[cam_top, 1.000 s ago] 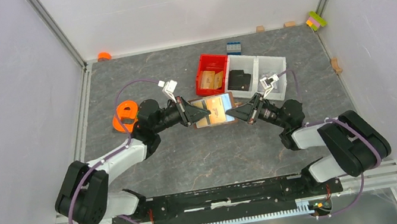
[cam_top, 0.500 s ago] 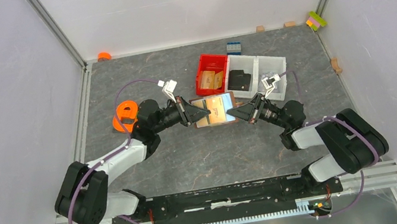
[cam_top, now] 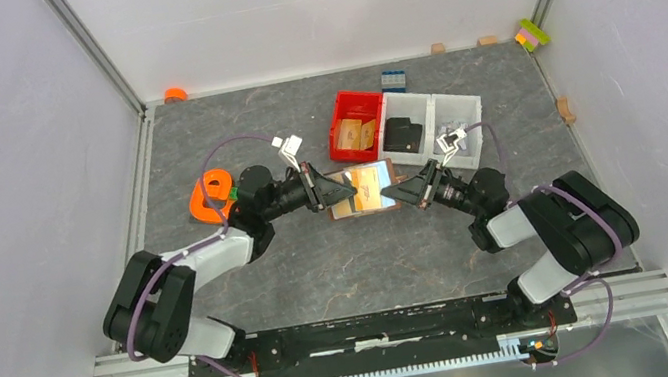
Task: Take the credit cards out of the card holder
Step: Remove the credit card from the card holder.
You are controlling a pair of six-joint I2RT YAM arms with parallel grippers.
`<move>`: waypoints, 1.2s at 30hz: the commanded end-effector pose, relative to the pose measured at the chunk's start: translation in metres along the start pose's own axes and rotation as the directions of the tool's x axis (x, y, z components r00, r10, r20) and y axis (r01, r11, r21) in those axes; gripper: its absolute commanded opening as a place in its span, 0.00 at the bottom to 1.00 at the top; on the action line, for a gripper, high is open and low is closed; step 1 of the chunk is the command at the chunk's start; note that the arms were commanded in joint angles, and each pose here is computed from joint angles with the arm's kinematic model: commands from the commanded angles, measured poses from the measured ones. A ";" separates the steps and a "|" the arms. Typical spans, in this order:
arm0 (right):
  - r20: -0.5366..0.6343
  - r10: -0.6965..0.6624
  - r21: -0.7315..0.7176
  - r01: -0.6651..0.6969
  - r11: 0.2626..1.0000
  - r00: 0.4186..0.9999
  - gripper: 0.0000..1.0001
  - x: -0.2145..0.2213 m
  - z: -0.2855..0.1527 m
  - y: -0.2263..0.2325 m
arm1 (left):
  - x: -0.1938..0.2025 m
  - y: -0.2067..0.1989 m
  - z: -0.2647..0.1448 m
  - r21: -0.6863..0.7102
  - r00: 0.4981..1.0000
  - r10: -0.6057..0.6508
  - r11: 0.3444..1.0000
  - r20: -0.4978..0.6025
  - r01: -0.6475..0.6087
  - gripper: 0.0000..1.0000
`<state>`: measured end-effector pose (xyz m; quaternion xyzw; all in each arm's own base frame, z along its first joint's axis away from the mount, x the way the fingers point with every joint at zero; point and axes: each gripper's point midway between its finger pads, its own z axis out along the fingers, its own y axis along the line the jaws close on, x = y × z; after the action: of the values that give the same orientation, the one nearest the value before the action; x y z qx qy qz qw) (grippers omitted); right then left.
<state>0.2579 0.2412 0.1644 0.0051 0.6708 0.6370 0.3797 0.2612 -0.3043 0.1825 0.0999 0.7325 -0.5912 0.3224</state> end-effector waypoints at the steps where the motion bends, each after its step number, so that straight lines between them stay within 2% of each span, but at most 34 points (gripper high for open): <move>1: 0.021 -0.030 -0.060 0.031 0.998 0.999 0.00 -0.011 0.005 0.014 | -0.021 -0.032 0.000 0.113 0.998 0.051 0.992 0.046 -0.056 0.02; 11: 0.032 -0.033 -0.056 0.034 0.998 0.999 0.00 -0.013 0.003 0.014 | -0.023 -0.024 -0.002 0.065 0.997 0.055 0.996 0.058 -0.058 0.02; 18: 0.032 -0.032 -0.064 0.034 0.997 0.999 0.00 -0.013 0.003 0.015 | -0.018 -0.025 0.005 0.116 1.000 0.007 0.993 0.016 -0.009 0.05; 30: 0.030 -0.026 -0.070 0.028 0.997 0.999 0.00 -0.013 0.003 0.016 | -0.011 -0.027 0.014 0.192 0.997 -0.065 0.979 -0.039 0.071 0.23; 34: 0.030 -0.024 -0.073 0.027 0.997 0.999 0.00 -0.013 0.003 0.017 | -0.010 -0.027 0.015 0.193 0.996 -0.071 0.978 -0.047 0.079 0.16; 36: 0.033 -0.025 -0.075 0.027 0.997 0.999 0.00 -0.013 0.003 0.018 | -0.010 -0.027 0.015 0.194 0.996 -0.070 0.978 -0.046 0.078 0.05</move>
<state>0.2589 0.2395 0.1650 0.0159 0.6695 0.6429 0.3717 0.2612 -0.3183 0.1831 0.0893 0.7103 -0.6458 0.2655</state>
